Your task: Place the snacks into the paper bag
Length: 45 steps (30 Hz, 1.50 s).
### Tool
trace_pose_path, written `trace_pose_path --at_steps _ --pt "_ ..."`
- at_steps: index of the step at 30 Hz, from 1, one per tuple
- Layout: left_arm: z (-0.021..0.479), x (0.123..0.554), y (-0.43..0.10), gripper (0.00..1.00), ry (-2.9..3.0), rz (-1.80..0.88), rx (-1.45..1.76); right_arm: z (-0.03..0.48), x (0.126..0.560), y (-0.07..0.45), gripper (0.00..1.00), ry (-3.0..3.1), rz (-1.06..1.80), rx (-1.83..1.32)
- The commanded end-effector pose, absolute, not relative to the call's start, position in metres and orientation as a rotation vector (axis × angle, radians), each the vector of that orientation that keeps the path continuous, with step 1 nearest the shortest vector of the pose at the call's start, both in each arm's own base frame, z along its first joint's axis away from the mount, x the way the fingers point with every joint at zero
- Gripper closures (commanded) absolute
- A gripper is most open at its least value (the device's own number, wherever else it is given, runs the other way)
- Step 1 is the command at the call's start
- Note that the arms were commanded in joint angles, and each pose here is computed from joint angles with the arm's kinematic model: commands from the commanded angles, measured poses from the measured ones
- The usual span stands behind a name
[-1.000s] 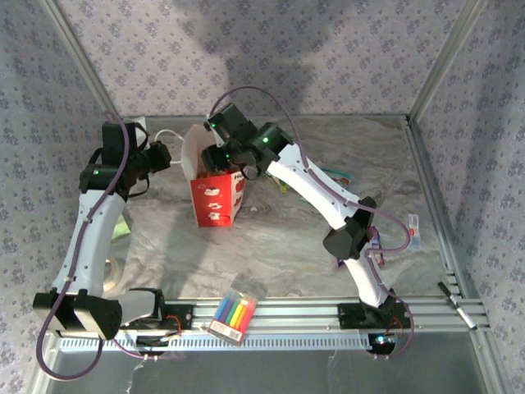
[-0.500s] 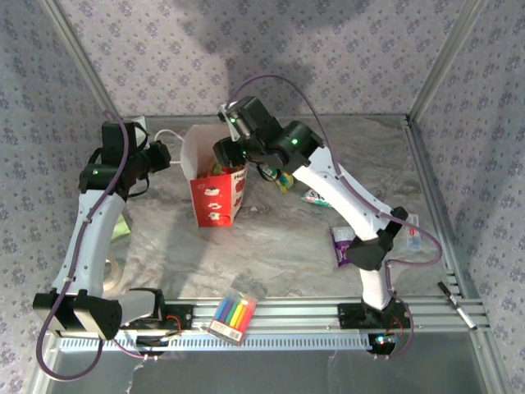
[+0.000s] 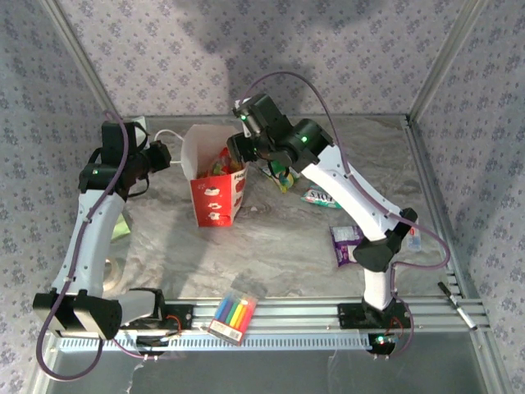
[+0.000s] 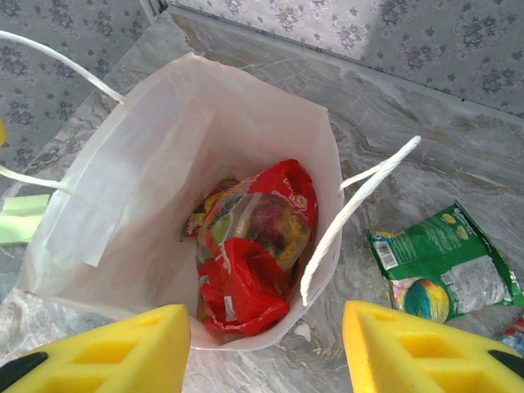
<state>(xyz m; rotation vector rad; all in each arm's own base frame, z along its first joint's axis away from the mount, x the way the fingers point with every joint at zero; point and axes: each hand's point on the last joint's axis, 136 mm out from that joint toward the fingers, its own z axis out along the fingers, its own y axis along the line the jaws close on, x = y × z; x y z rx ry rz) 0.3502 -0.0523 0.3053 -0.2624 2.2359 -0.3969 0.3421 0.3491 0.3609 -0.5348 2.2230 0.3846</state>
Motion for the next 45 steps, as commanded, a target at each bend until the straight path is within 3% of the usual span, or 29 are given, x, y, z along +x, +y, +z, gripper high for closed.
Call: trace_pose_path --at_steps 1,8,11,14,33,45 --pt "0.323 0.348 -0.054 0.88 2.205 -0.413 -0.242 0.337 0.355 0.348 0.45 2.278 0.331 -0.511" --pt "0.321 0.350 -0.055 0.88 2.214 -0.414 -0.237 0.320 0.376 0.366 0.48 2.299 0.364 -0.517" --pt "0.322 0.352 -0.056 0.88 2.217 -0.417 -0.234 0.322 0.383 0.370 0.80 2.280 0.367 -0.512" --pt "0.325 0.354 -0.059 0.89 2.224 -0.428 -0.220 0.330 0.386 0.371 0.99 2.249 0.373 -0.508" --pt "0.418 0.343 -0.117 0.90 2.066 -0.602 -0.010 0.418 0.377 0.353 1.00 2.026 0.413 -0.497" --pt "0.411 0.334 -0.124 0.90 2.089 -0.625 -0.017 0.432 0.358 0.331 1.00 2.014 0.393 -0.512"
